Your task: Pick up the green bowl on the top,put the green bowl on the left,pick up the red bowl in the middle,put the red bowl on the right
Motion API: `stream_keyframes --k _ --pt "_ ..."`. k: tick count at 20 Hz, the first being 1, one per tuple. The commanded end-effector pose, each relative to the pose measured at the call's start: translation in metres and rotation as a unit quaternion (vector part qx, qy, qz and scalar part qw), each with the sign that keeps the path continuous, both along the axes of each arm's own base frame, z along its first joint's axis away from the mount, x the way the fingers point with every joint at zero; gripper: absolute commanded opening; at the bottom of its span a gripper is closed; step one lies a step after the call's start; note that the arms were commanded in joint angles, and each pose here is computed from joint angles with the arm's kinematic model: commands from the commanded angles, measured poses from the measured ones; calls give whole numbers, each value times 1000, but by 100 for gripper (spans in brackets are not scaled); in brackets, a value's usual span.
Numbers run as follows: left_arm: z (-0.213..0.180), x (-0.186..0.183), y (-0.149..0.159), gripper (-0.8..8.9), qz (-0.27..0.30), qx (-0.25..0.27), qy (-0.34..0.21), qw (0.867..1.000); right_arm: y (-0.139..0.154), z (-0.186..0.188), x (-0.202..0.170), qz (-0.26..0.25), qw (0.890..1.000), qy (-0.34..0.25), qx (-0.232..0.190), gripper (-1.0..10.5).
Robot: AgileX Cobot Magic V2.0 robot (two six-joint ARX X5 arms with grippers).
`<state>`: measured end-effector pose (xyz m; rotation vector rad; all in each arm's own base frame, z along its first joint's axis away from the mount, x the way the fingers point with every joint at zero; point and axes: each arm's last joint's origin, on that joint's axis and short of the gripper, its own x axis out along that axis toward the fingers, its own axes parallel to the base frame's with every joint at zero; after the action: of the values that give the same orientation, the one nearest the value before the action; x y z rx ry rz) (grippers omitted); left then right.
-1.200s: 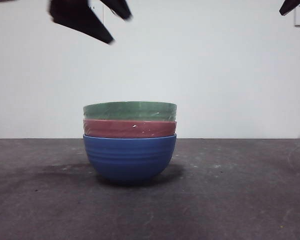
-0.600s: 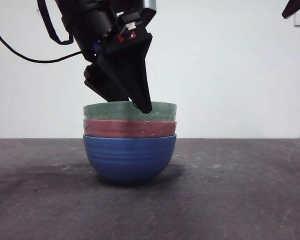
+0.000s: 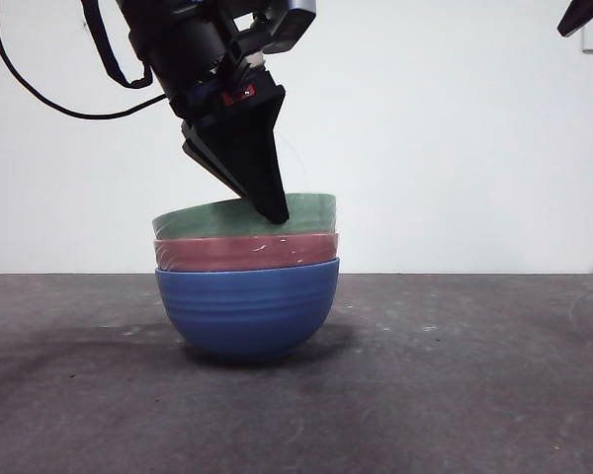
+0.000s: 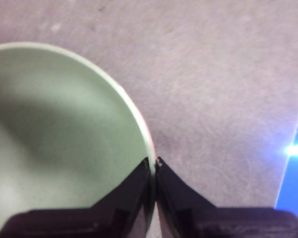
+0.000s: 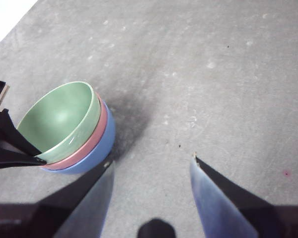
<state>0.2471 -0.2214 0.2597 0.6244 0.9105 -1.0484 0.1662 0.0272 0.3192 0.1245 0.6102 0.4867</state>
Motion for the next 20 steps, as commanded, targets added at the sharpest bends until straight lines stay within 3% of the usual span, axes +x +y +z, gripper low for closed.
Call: stream_keyframes --k 1,7,12,15,20 --pt "6 -2 -3 -9 -11 3 0 1000 0 1 1 0 1000 -3 0 252" --pt "88 -13 -3 -8 -22 -15 -21 999 0 1 1 1 1000 -3 -1 252" --pt "143 -53 37 -8 32 -13 -23 999 0 1 1 0 1000 -3 -2 252" --pt "141 -74 58 -8 76 -10 -22 997 0 1 1 0 1000 -3 -2 252" --pt "84 -96 77 -8 162 -8 8 987 0 0 1 0 1000 -3 -2 252"
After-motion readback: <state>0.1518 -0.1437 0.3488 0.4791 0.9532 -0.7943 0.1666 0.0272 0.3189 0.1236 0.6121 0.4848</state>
